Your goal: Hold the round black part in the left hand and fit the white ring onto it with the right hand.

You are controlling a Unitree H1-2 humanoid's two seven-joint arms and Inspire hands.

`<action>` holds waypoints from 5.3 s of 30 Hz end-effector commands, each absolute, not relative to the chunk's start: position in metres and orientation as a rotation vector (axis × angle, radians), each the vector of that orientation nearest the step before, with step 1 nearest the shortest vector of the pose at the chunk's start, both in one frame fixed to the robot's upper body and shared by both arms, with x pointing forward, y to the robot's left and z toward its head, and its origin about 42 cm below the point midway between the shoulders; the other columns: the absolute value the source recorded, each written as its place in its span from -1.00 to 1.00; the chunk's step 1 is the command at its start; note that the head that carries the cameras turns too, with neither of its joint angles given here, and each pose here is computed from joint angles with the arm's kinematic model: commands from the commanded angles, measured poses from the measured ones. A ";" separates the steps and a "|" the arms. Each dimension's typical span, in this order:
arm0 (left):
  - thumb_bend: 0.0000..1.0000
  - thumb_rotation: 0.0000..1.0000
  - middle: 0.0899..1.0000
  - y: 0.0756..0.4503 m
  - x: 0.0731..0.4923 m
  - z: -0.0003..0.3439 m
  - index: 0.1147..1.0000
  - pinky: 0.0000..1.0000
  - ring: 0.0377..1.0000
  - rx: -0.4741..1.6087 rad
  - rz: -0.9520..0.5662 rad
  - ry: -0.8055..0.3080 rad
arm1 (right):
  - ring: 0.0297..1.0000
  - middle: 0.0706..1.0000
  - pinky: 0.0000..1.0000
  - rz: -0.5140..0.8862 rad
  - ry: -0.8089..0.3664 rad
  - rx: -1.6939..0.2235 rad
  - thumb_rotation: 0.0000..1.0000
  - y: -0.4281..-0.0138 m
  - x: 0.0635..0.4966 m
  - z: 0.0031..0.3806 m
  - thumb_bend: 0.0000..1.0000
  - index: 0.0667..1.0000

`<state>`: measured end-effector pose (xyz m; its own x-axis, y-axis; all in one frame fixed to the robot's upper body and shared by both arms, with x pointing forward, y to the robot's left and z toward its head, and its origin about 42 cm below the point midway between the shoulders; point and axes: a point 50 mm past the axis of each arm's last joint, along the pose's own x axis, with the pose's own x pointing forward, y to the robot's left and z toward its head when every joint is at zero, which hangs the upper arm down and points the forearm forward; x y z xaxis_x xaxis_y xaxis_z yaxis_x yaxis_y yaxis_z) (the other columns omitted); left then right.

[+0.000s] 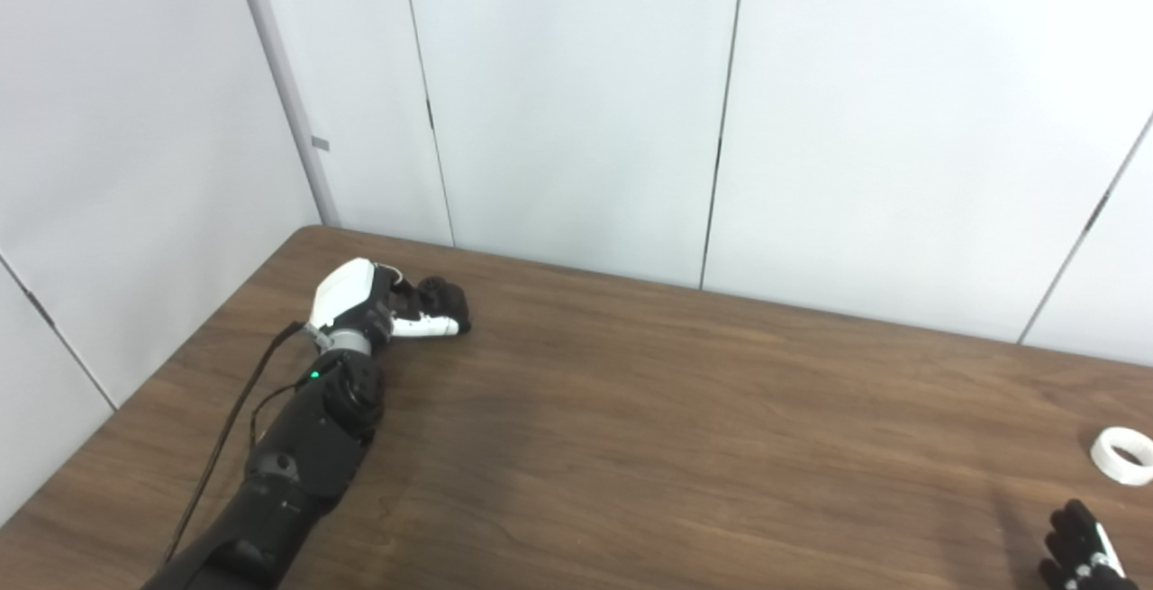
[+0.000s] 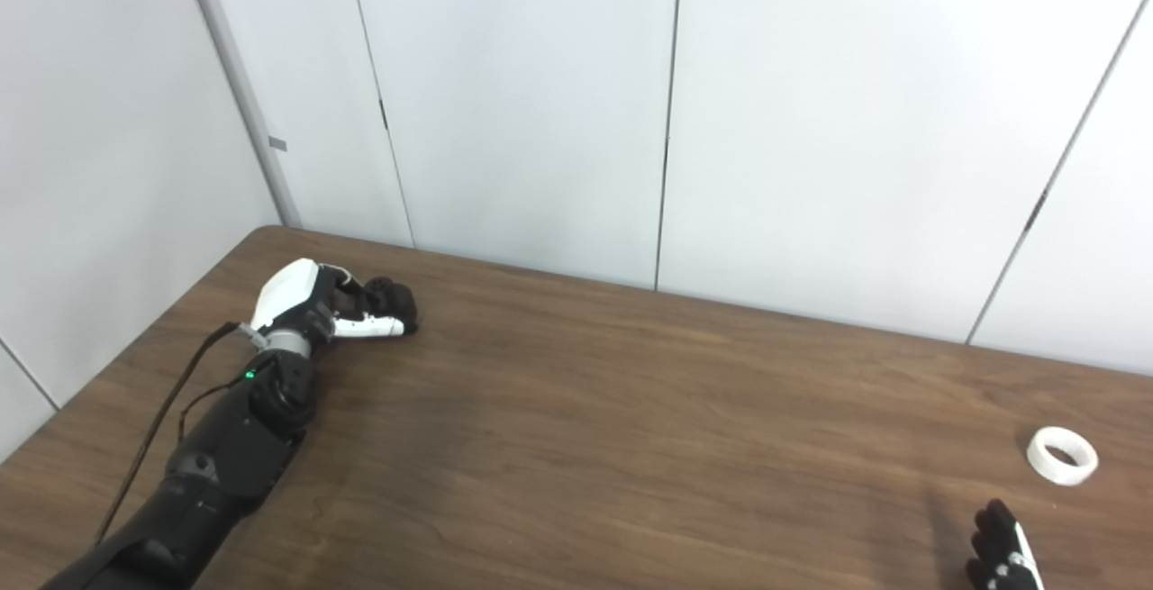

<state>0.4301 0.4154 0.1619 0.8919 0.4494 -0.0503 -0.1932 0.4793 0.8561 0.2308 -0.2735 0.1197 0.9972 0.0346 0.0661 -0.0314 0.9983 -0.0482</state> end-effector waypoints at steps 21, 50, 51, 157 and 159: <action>0.05 -0.89 0.48 0.399 0.418 0.195 -0.16 1.00 0.76 1.043 0.397 0.072 | 1.00 0.98 1.00 0.039 -0.068 -0.055 1.00 -0.272 0.228 0.122 0.13 0.99; 0.05 -0.89 0.48 0.214 0.296 0.199 -0.16 1.00 0.74 1.068 -0.150 -0.312 | 0.96 0.91 1.00 0.026 -0.084 -0.093 1.00 -0.247 0.229 0.141 -0.09 0.94; 0.05 -0.89 0.47 0.210 0.291 0.196 -0.17 1.00 0.74 1.070 -0.164 -0.322 | 0.96 0.91 1.00 0.027 -0.085 -0.092 1.00 -0.247 0.229 0.141 -0.09 0.94; 0.05 -0.89 0.45 0.191 0.216 0.136 -0.16 1.00 0.69 1.160 -0.316 -0.327 | 1.00 0.93 0.93 -0.168 0.257 -1.166 -0.46 -0.372 0.469 0.254 0.76 0.39; 0.05 -0.89 0.45 0.191 0.217 0.136 -0.16 1.00 0.69 1.161 -0.316 -0.327 | 1.00 0.92 0.91 -0.170 0.266 -1.172 -0.45 -0.373 0.471 0.253 0.77 0.39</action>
